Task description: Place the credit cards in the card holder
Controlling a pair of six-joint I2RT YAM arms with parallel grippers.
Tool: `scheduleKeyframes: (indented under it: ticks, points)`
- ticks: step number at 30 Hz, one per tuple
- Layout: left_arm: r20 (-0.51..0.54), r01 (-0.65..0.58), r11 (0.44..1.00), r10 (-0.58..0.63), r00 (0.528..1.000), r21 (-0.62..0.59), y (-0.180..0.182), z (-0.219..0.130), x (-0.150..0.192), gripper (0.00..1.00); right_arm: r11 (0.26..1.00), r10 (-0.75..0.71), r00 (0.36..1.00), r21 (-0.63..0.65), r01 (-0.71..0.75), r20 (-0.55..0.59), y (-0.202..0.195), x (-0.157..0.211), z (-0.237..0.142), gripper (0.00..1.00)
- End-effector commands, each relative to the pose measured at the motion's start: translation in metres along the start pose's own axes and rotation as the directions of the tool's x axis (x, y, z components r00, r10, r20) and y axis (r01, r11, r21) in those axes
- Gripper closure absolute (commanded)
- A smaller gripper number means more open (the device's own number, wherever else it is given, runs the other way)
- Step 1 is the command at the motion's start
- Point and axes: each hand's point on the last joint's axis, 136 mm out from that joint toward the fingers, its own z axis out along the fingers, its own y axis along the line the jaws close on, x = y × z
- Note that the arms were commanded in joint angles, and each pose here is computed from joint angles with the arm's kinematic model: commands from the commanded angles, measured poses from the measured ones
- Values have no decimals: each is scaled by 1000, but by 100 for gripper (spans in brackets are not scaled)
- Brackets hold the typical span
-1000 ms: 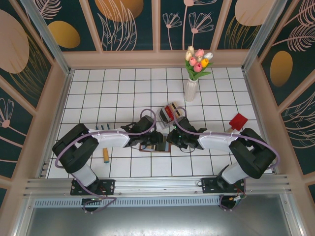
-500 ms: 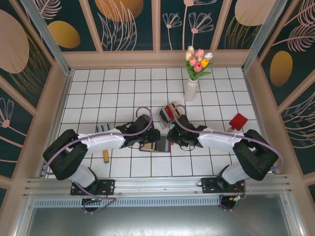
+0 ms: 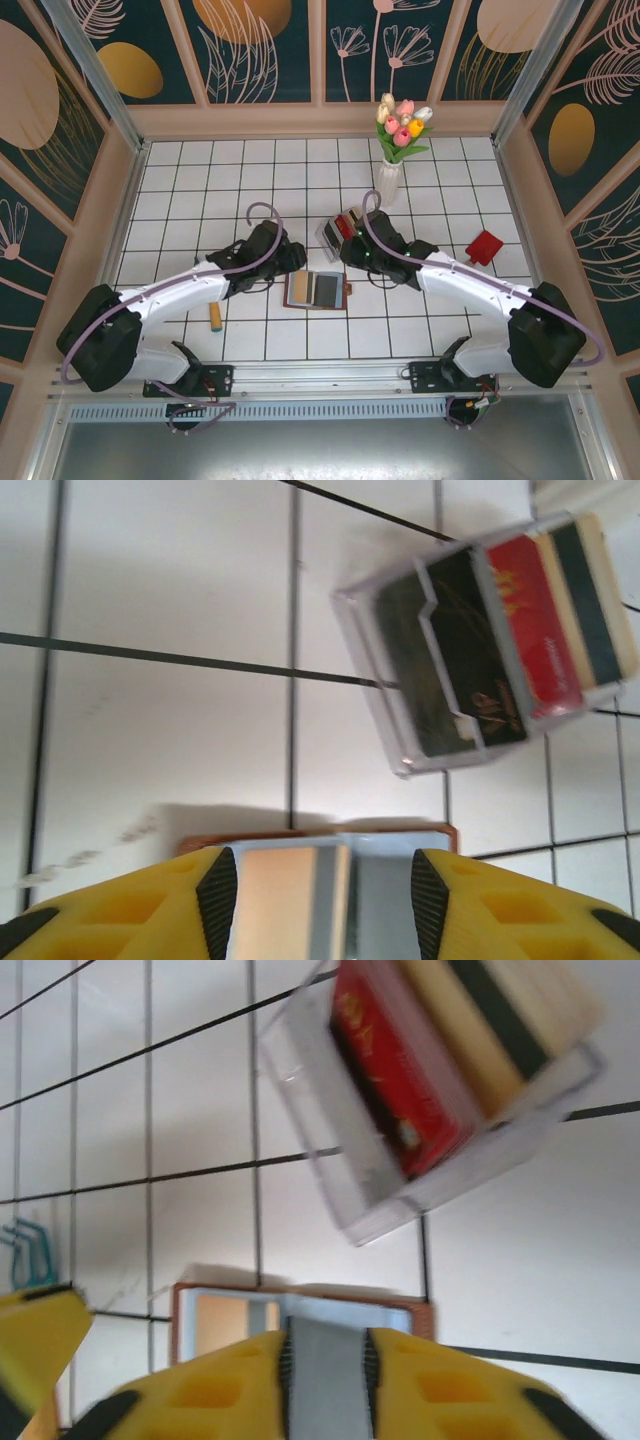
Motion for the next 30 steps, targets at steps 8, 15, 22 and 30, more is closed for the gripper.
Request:
scheduleKeyframes:
  ticks: [8,15,22,30]
  points:
    - [-149,28,999,-33,988,-30,41,17,40,46,983,-183,952,-75,169,-244,45,91,34,91]
    - [-211,29,998,-15,977,64,34,21,58,43,979,-171,937,52,195,-304,28,111,57,94]
    - [-276,23,990,16,961,136,27,28,73,45,968,-173,926,115,222,-337,16,119,72,93]
    - [-318,-36,998,50,947,48,52,40,87,84,926,-158,919,270,265,-361,-10,126,71,93]
